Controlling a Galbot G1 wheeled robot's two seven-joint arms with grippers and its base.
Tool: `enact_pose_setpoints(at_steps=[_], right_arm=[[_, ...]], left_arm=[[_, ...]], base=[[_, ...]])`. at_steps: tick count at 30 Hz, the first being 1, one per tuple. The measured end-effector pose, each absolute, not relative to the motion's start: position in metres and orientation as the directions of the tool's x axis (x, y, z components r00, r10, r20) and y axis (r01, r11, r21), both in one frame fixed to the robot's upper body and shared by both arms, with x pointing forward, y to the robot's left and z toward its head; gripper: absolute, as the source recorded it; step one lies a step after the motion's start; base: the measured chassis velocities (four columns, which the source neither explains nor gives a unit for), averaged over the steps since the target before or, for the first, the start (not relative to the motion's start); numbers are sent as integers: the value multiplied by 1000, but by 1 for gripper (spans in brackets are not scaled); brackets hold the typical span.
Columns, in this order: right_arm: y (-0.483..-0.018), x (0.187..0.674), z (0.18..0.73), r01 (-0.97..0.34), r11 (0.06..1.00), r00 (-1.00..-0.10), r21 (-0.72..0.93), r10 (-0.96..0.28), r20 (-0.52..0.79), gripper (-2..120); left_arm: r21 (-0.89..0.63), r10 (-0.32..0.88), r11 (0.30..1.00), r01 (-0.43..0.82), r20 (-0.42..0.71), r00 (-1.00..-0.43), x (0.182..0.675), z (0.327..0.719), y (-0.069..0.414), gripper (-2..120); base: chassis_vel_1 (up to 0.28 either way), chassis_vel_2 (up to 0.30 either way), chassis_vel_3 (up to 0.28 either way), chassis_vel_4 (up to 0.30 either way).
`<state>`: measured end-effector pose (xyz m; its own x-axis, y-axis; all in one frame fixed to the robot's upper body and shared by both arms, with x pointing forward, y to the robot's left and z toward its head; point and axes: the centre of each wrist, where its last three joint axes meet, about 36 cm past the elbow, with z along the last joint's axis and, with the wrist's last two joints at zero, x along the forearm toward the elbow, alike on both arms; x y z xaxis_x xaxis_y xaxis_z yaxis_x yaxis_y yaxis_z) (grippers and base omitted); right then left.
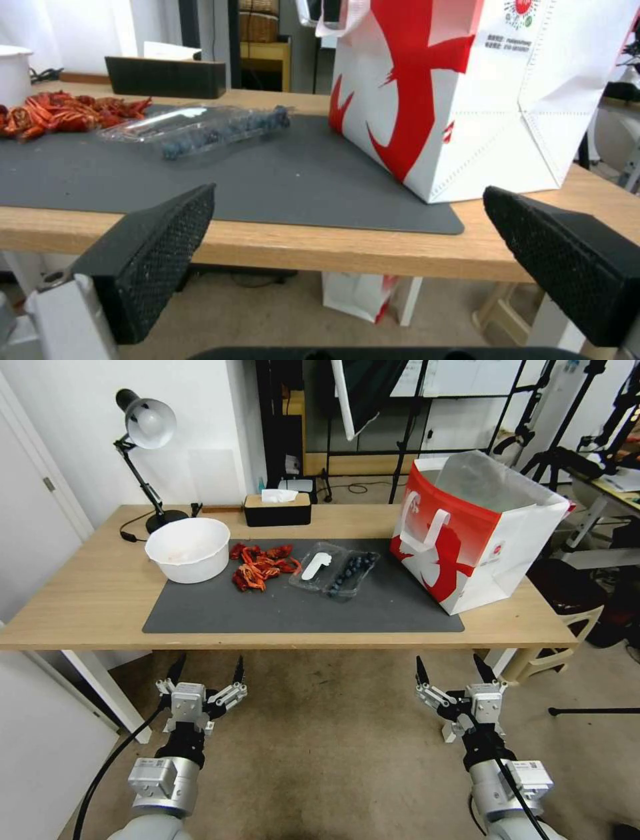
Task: Close the takeout container lid, then place the container into the takeout bag.
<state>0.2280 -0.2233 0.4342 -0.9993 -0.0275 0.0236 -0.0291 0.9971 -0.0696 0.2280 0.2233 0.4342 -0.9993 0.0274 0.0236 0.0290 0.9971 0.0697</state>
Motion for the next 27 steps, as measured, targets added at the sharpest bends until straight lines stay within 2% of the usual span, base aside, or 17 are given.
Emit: enact_pose_setpoints(at_steps=[18,21,27], right_arm=[[-222,227,434,-41,996,-998,-73,-38,41,100],[-210,222,441,-107,992,-986,-70,-97,134,100],[-215,224,445,-100,992,-987,-80,-89,130,100]], left_arm=[[63,27,998,28,24,-999,228,434,223,100],[-29,20,999,19,33,-999,233,445,212,100],[-206,42,978,25,81,-996,239,466,191,100]], base=[[0,0,0,0],[0,0,0,0],[0,0,0,0]])
